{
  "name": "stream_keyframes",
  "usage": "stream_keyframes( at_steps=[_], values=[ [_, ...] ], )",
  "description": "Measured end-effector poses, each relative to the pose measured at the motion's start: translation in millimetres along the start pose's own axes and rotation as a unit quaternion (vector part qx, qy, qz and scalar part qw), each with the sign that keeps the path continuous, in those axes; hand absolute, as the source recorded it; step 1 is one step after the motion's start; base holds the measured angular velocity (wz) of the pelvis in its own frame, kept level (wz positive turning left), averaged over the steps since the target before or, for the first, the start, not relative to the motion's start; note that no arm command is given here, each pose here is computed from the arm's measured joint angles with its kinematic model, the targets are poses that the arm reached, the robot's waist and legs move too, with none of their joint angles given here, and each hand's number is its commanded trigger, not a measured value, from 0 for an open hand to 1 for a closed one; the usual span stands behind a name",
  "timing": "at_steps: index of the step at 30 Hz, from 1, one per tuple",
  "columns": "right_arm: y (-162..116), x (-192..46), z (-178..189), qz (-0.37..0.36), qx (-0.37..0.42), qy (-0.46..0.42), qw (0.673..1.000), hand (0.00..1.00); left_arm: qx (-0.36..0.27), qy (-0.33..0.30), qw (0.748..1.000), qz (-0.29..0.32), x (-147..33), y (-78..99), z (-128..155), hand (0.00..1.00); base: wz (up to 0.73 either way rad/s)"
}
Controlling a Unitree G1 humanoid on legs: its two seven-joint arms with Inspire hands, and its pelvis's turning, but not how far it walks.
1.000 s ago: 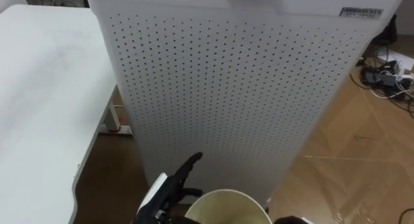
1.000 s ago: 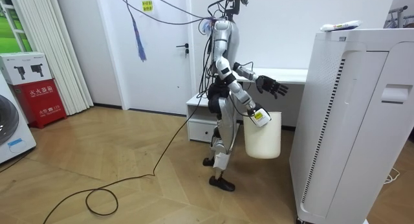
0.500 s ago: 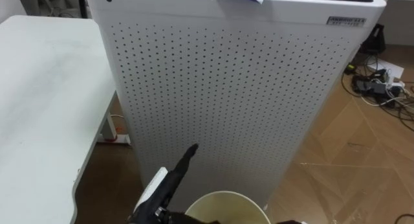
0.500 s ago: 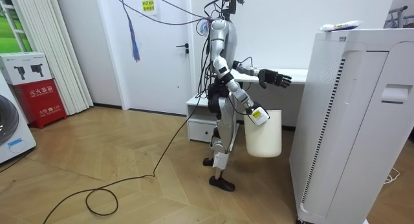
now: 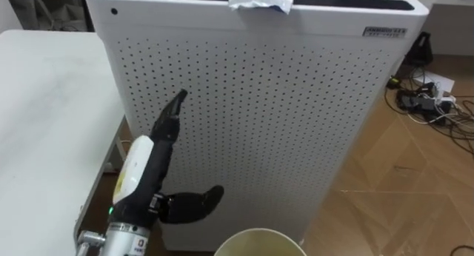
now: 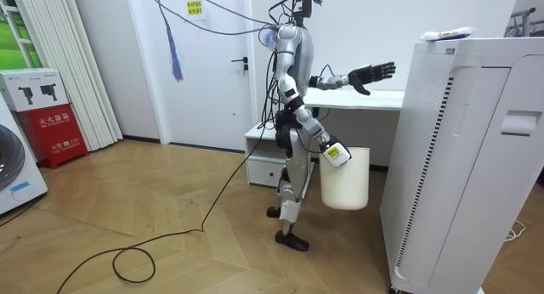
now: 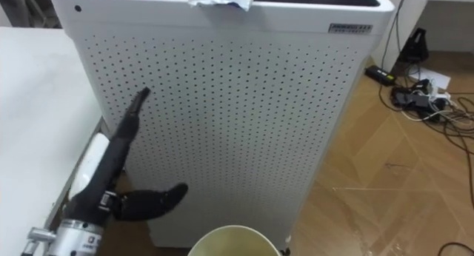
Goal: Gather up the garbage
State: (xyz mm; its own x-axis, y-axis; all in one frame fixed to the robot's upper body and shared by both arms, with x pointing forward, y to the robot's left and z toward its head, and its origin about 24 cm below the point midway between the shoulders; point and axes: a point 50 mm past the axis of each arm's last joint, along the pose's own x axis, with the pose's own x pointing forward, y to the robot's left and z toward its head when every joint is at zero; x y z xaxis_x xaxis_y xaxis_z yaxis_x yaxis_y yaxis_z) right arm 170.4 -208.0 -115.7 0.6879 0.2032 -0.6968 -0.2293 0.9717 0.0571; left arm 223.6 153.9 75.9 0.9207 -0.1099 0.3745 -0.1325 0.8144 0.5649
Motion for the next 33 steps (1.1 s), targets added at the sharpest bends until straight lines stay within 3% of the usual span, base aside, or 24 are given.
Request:
stream_keyframes(
  at_steps=[5,13,18,23,33],
  values=[
    [6,-6,-23,0.006,0.011,0.036,0.999,1.0,0.012,-0.034,0.997,0.072,6.3,17.5,8,0.0,-0.41],
    [1,-13,-39,-0.016,0.021,0.063,0.998,1.0,0.031,-0.09,0.99,0.106,8.0,18.8,18,0.0,-0.25],
    [-4,-16,-45,-0.039,0.02,0.075,0.996,1.0,0.041,-0.11,0.983,0.143,8.5,28.3,21,0.0,-0.41],
    [-2,-19,-52,-0.044,0.026,0.087,0.995,1.0,0.09,-0.156,0.972,0.152,11.4,36.2,31,0.0,-0.11],
    [-7,-18,-48,-0.06,0.031,0.08,0.994,1.0,0.101,-0.265,0.937,0.206,28.7,46.2,64,0.0,-0.19]
  ],
)
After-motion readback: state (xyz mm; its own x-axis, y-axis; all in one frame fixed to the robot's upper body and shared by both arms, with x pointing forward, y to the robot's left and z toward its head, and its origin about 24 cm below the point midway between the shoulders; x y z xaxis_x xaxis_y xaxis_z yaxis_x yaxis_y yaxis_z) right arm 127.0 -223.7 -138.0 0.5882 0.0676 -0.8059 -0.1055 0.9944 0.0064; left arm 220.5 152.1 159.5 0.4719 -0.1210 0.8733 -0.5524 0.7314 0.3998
